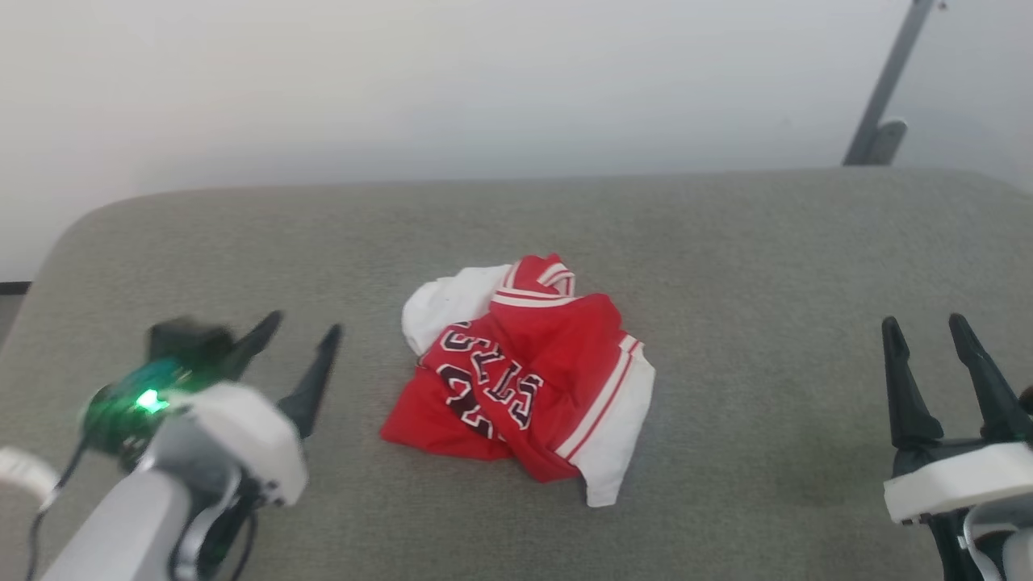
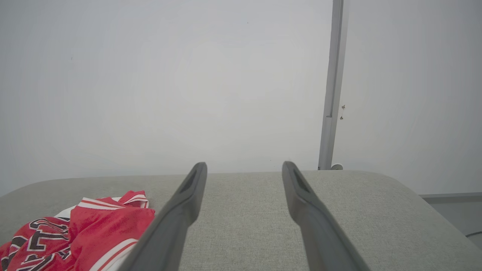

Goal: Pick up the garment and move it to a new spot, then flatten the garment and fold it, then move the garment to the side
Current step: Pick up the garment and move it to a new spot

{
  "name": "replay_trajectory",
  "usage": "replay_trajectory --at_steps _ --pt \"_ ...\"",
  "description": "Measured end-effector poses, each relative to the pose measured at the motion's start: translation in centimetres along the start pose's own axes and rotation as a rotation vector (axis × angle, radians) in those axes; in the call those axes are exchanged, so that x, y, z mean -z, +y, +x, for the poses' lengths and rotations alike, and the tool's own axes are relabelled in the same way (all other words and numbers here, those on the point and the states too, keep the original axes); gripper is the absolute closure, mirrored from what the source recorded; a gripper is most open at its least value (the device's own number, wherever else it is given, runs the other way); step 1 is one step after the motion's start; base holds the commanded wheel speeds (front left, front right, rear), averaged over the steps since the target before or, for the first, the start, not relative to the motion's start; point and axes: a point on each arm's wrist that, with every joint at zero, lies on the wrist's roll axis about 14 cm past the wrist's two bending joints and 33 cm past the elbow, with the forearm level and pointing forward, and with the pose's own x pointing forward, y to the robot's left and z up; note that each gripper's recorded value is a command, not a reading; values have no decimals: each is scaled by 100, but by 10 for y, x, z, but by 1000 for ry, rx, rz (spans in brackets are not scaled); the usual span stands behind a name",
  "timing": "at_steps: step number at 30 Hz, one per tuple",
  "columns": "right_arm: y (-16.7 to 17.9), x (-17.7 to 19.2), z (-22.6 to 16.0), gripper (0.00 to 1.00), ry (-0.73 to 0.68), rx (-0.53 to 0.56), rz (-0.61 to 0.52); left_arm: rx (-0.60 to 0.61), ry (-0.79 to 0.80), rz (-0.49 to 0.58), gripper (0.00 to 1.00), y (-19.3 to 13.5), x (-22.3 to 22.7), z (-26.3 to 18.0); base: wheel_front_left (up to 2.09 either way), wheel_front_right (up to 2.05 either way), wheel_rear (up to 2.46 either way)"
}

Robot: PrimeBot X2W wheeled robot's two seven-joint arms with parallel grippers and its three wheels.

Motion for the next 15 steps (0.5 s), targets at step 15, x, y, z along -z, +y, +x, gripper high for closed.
replay_trajectory --at_steps 15 --pt "20 1 0 0 6 -42 20 -279 -123 -82 0 74 3 -93 0 0 0"
